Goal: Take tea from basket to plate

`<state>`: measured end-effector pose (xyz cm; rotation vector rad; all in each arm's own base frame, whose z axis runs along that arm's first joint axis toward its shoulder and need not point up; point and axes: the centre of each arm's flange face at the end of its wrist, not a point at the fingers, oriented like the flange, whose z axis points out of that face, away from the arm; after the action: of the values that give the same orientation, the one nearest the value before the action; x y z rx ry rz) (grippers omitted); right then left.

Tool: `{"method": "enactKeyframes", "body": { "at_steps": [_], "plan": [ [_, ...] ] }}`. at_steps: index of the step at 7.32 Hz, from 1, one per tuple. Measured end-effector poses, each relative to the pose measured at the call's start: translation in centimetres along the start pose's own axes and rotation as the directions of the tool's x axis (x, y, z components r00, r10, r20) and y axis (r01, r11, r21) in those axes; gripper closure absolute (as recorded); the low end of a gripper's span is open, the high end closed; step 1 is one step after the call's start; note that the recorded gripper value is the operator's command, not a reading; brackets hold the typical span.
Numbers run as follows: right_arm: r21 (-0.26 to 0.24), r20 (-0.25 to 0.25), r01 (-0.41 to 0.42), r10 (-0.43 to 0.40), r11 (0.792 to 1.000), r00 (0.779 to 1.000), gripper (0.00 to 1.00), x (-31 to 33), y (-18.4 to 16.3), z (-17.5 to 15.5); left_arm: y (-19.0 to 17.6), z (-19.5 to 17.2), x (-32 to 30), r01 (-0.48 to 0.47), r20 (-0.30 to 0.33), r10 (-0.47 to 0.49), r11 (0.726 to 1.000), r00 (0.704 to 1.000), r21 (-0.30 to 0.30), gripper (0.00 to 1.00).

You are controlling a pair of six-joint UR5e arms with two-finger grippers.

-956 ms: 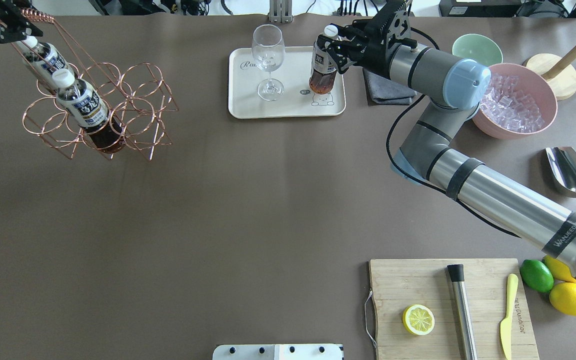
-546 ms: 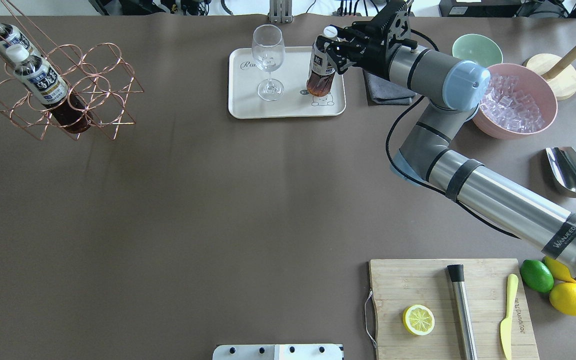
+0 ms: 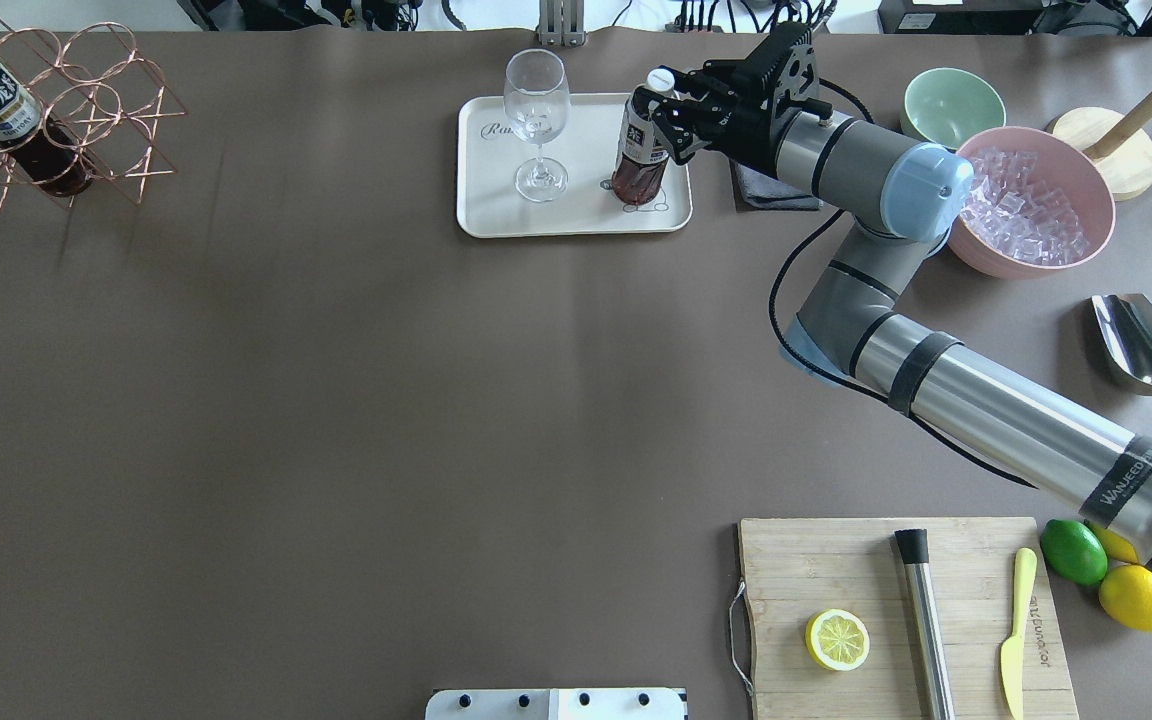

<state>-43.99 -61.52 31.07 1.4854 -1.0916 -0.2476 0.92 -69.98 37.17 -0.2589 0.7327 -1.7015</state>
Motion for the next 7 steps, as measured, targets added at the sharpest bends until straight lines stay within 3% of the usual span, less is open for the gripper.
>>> {"method": "enactKeyframes", "body": {
  "at_steps": [3, 5, 6, 7],
  "plan": [
    [0.003, 0.007, -0.008, 0.008, 1.000, 1.000, 0.00, -0.5, -0.6, 0.3, -6.9, 5.2, 2.2, -0.005, -0.025, 0.005, 1.000, 1.000, 0.019, 1.00],
    [0.002, 0.018, -0.005, 0.005, 1.000, 1.000, 0.00, -0.4, -1.2, 0.2, -8.5, 6.9, 2.3, -0.019, -0.033, 0.020, 1.000, 0.999, 0.024, 0.13],
    [-0.010, 0.029, -0.001, 0.002, 1.000, 1.000, 0.00, -0.2, -2.3, 0.0, -8.8, 7.3, 2.2, -0.024, -0.036, 0.025, 0.999, 0.999, 0.024, 0.02],
    [-0.038, 0.049, 0.004, -0.002, 0.999, 0.999, 0.00, -0.3, -4.3, -0.1, -9.1, 7.7, 1.9, -0.030, -0.035, 0.031, 0.999, 0.999, 0.024, 0.02]
  ]
}}
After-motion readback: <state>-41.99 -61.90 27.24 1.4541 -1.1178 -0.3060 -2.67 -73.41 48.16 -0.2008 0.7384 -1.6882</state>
